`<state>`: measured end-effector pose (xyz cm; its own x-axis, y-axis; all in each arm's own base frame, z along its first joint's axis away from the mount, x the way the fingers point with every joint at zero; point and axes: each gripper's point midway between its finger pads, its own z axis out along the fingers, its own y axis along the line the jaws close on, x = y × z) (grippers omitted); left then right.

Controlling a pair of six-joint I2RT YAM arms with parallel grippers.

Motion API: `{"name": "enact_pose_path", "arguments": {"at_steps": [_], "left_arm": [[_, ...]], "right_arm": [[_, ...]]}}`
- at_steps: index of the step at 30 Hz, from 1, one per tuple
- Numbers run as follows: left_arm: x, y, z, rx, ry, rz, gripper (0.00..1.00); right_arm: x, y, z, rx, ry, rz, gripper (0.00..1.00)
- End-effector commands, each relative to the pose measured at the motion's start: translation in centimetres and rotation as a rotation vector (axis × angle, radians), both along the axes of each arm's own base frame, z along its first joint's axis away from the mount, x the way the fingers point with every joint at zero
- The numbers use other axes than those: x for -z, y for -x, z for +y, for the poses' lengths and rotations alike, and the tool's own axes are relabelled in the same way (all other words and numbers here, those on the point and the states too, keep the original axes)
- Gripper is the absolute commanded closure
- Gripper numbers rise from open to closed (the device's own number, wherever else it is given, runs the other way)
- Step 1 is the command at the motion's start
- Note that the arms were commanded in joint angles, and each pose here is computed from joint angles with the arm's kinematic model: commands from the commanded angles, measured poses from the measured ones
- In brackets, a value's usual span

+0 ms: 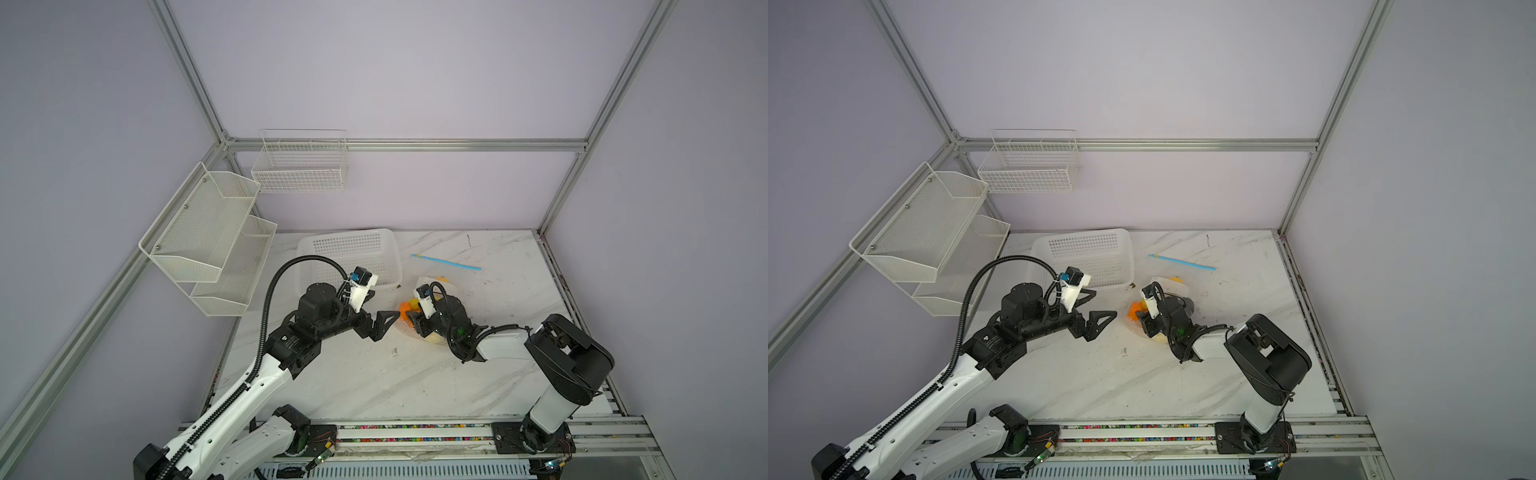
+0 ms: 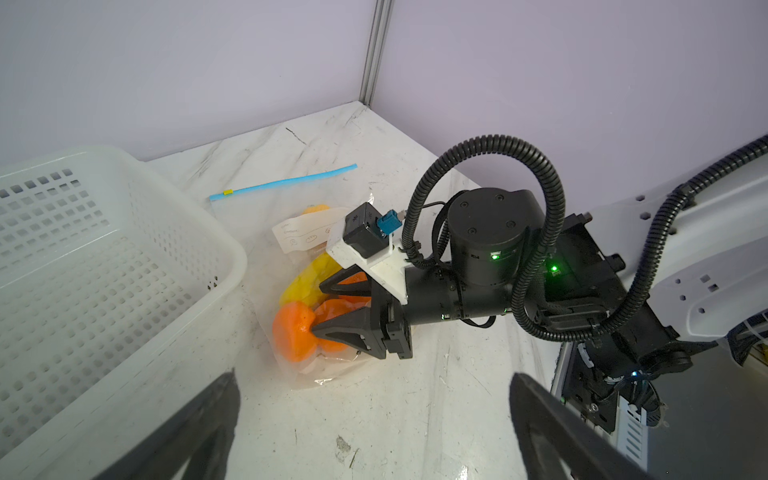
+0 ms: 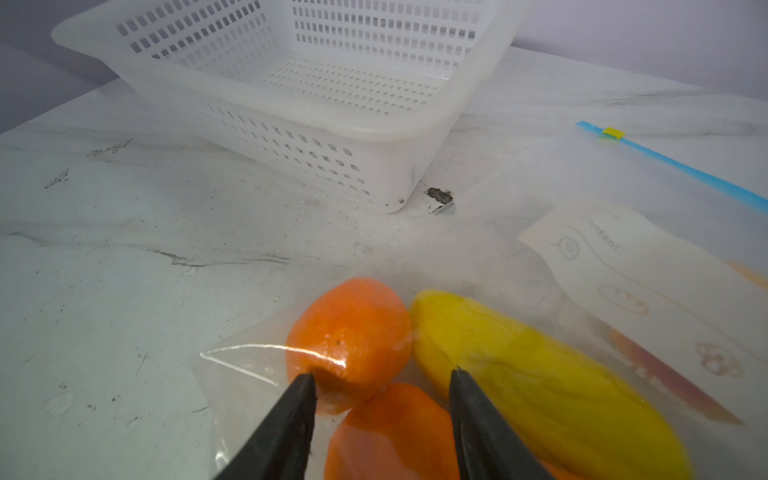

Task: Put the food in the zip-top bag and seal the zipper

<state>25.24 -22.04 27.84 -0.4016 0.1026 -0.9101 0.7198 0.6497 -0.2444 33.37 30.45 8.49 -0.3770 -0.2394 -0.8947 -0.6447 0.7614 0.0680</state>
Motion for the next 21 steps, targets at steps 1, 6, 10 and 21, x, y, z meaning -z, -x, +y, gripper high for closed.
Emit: {"name": "enact_pose_path", "arguments": {"at_steps": [1, 6, 10, 21], "left_arm": [[0.3, 0.3, 0.0, 0.006, 0.021, 0.004, 0.0], [0.2, 0.5, 0.0, 0.018, 0.015, -0.012, 0.0], [0.2, 0.5, 0.1, 0.014, 0.008, -0.019, 0.0], [6.3, -4.4, 8.1, -0.468, -0.261, -0.14, 0.01]], "right_arm": [[0.1, -0.5, 0.5, 0.004, 0.012, -0.039, 0.44], [0.1, -0.2, 0.7, -0.005, -0.001, -0.043, 0.44], [-4.0, -0.5, 0.9, -0.014, -0.017, -0.097, 0.43], [-12.3, -3.2, -10.3, 0.531, -0.015, -0.333, 0.15]]}}
